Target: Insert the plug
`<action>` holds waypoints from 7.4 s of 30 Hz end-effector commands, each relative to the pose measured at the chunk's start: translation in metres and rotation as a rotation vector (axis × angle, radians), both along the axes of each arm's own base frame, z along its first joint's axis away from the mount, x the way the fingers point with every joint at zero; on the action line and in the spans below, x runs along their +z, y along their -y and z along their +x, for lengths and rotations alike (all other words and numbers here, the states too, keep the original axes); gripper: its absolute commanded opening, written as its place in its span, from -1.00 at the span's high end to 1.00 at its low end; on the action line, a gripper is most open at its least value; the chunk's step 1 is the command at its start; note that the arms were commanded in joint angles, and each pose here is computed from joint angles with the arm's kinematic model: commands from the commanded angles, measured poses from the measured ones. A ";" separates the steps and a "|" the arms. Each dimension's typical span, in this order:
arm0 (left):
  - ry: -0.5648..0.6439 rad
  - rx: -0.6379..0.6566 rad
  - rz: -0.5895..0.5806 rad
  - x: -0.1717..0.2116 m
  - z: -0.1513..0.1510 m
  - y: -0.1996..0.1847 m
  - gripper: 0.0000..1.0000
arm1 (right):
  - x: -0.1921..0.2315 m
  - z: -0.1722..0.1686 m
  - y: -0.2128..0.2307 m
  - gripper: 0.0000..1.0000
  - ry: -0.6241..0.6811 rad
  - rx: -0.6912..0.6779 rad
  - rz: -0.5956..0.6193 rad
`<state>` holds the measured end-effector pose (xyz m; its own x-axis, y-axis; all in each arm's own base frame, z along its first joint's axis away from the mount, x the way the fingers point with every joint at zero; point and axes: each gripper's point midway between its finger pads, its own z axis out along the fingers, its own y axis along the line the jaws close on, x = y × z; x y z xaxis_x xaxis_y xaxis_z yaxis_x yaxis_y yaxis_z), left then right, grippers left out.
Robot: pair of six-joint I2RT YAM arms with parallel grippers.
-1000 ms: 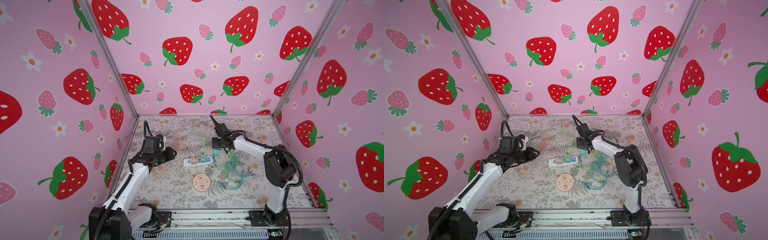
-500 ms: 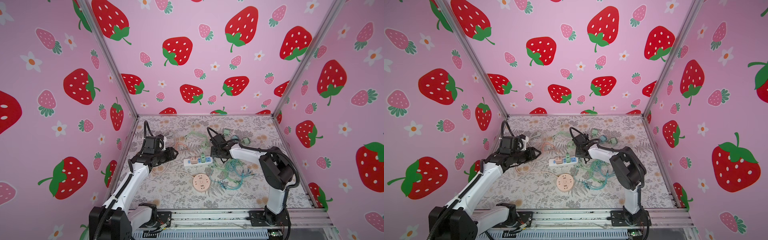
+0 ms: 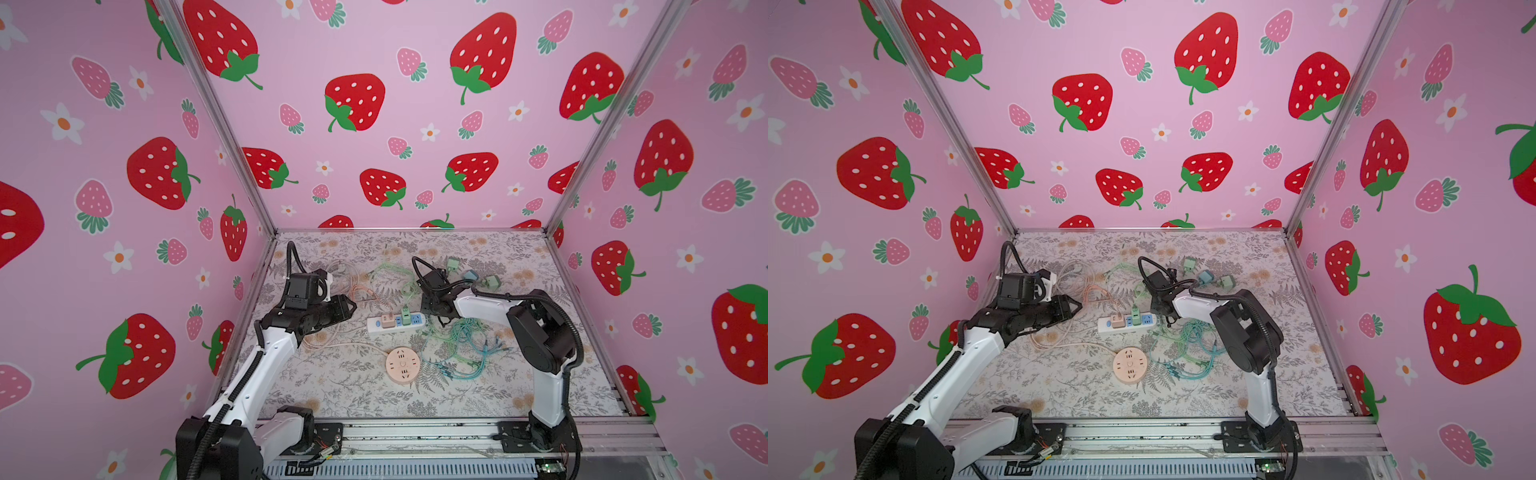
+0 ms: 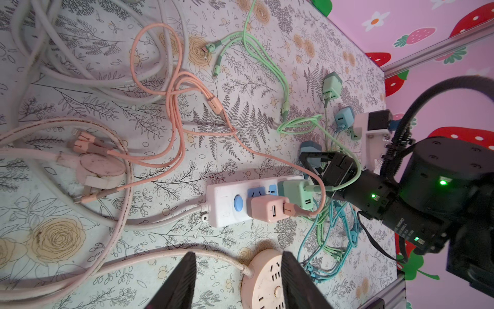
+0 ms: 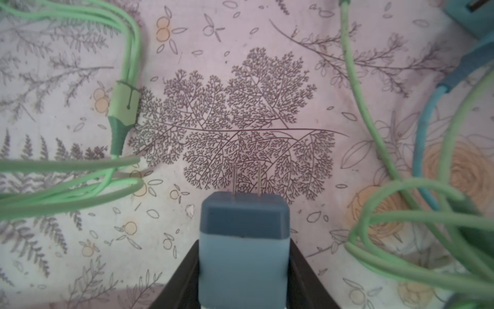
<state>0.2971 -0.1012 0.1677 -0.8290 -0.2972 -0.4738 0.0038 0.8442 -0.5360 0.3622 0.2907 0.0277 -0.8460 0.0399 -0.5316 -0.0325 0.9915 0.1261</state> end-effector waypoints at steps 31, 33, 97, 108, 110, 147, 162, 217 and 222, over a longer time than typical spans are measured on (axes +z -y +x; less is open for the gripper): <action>0.227 -0.555 -0.575 0.160 -0.014 0.102 -0.38 | 0.233 -0.103 -0.036 0.48 0.697 1.154 0.054; 0.201 -0.583 -0.569 0.157 -0.018 0.110 -0.38 | 0.240 -0.114 -0.040 0.48 0.731 1.205 0.060; 0.593 -0.682 -0.544 0.203 -0.004 0.162 1.00 | 0.304 -0.173 -0.023 -0.56 0.595 1.114 0.846; 0.632 -0.670 -0.566 0.194 -0.021 0.158 1.00 | 0.318 -0.137 -0.026 -0.56 0.593 1.012 0.999; 0.636 -0.669 -0.575 0.193 -0.023 0.158 1.00 | 0.322 -0.134 -0.028 -0.55 0.594 1.012 1.018; 0.702 -0.689 -0.554 0.177 -0.034 0.166 0.44 | 0.338 -0.142 -0.052 0.53 0.500 1.121 1.126; 0.568 -0.438 -0.281 0.121 -0.028 0.101 -0.08 | 0.273 -0.069 -0.026 0.68 0.357 0.939 0.544; -0.227 -0.073 0.098 -0.111 0.015 0.045 0.37 | 0.084 -0.084 -0.043 0.73 0.099 1.703 -0.322; -0.235 -0.077 0.097 -0.117 0.017 0.046 0.45 | 0.078 -0.086 -0.044 0.73 0.082 1.718 -0.335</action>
